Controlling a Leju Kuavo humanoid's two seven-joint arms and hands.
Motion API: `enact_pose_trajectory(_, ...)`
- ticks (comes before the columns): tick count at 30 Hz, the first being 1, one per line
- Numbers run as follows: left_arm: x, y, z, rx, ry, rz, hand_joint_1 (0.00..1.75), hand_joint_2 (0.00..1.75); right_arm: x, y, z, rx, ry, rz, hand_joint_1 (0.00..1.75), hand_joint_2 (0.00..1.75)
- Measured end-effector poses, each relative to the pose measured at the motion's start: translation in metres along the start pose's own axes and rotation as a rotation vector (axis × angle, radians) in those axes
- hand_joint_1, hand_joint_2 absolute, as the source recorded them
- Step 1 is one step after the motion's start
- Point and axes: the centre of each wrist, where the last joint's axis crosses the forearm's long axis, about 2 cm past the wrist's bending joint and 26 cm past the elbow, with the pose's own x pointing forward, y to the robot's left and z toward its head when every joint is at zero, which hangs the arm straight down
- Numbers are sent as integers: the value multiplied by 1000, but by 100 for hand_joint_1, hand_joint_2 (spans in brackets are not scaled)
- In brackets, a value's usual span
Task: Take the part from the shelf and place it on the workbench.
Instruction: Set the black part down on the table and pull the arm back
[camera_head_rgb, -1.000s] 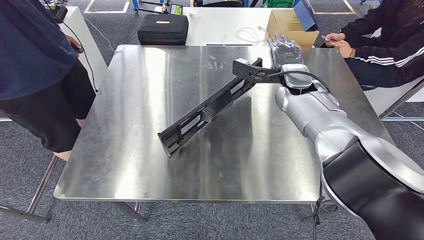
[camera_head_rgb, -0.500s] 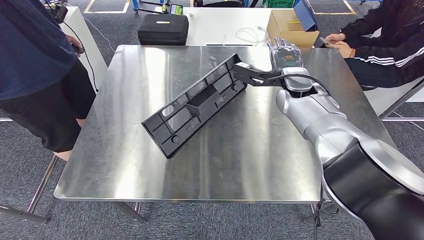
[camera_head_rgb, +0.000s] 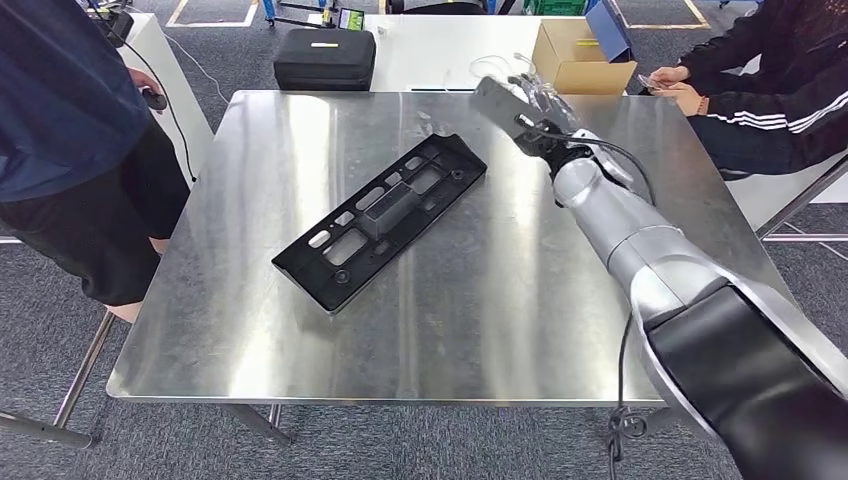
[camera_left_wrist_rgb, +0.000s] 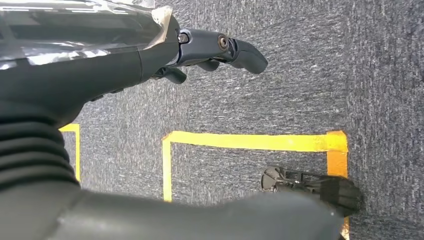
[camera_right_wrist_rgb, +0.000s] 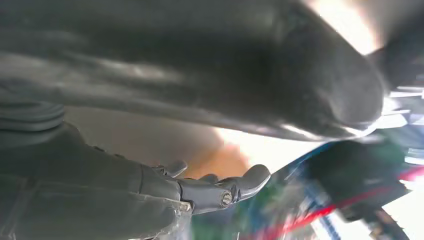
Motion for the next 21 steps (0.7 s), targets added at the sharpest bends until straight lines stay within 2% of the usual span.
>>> enact_pose_trajectory(6,1,0,0,1,9,7,0,0,11,-5,-2,33,-88,-351,0,0)
enact_pose_trajectory(10,0,0,0,6,21,22,0,0,16,1,0,181,-261,-734,0,0)
enact_pose_trajectory(13,-1,1,0,11,28,33,0,0,21,15,3,283,-395,-939,0,0)
enact_pose_trajectory(16,-1,1,0,15,34,46,0,0,22,31,9,332,-469,-1052,0,0)
enact_pose_trajectory(21,-2,2,0,19,39,57,0,0,20,43,13,342,-488,-1106,0,0)
